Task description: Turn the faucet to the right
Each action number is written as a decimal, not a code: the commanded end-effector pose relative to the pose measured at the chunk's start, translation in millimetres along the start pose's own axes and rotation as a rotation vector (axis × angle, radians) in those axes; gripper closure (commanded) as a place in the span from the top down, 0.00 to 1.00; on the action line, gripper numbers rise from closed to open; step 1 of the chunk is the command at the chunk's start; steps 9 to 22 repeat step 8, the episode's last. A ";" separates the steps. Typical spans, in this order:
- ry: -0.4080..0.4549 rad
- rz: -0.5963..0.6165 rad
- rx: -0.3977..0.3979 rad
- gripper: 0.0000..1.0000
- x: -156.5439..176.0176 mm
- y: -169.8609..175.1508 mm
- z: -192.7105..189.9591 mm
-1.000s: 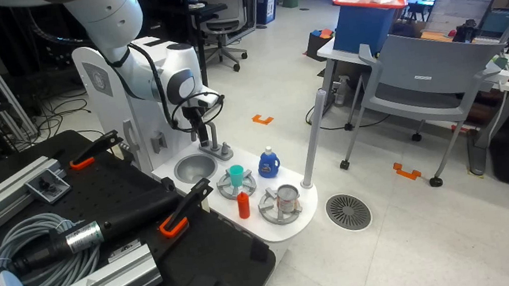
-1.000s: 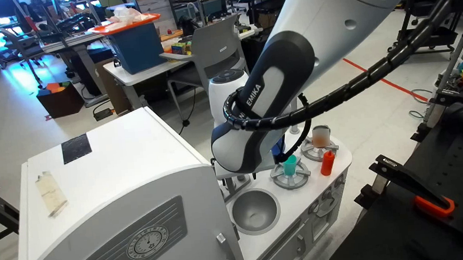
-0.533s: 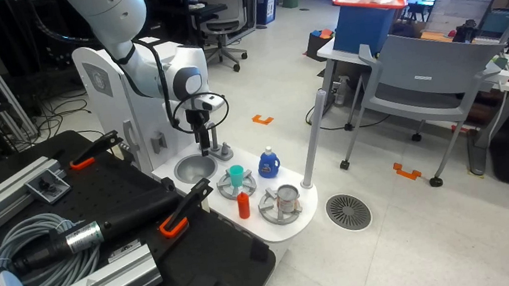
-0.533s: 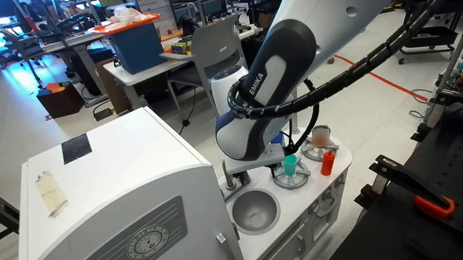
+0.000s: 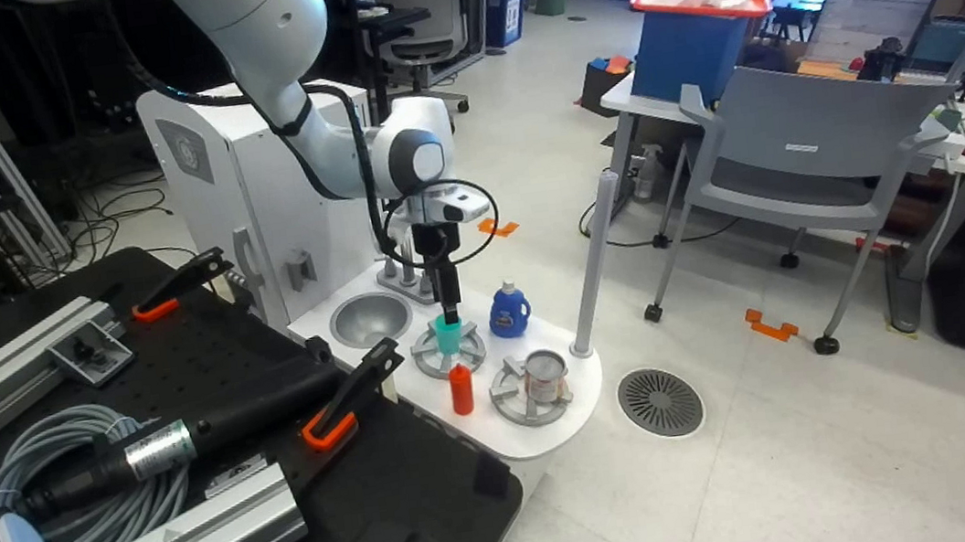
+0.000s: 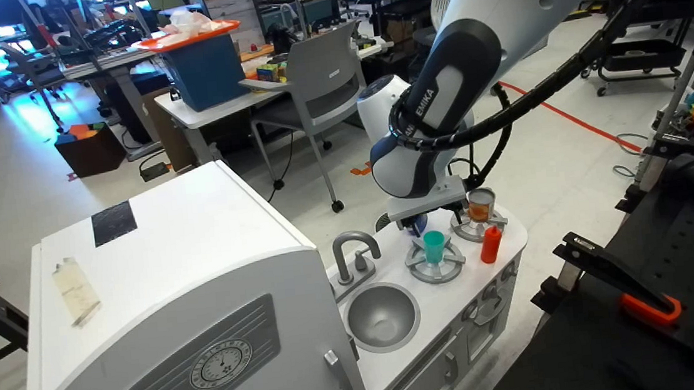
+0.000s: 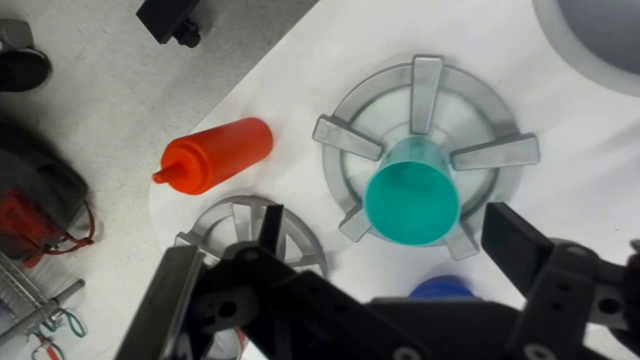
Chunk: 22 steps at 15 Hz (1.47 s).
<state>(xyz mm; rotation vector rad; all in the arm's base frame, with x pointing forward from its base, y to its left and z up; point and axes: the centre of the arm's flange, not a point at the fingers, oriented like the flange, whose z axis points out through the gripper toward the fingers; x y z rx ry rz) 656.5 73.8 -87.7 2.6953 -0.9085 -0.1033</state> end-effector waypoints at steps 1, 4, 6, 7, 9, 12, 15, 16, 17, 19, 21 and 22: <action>-0.137 -0.049 -0.082 1.00 -3.3 13.7 -29.6; -0.242 -0.178 -0.076 1.00 -21.3 29.4 -80.2; -0.190 -0.163 -0.083 1.00 -12.3 10.0 -53.2; -0.210 -0.193 -0.079 1.00 -15.2 11.1 -70.5; -0.222 -0.208 -0.075 1.00 -16.8 13.1 -83.4; -0.222 -0.208 -0.075 1.00 -16.8 13.1 -83.4; -0.222 -0.208 -0.075 1.00 -16.8 13.1 -83.4; -0.222 -0.208 -0.075 1.00 -16.8 13.1 -83.4; -0.222 -0.208 -0.075 1.00 -16.8 13.1 -83.4; -0.222 -0.208 -0.075 1.00 -16.8 13.1 -83.4; -0.222 -0.208 -0.075 1.00 -16.8 13.1 -83.4; -0.222 -0.208 -0.075 1.00 -16.8 13.1 -83.4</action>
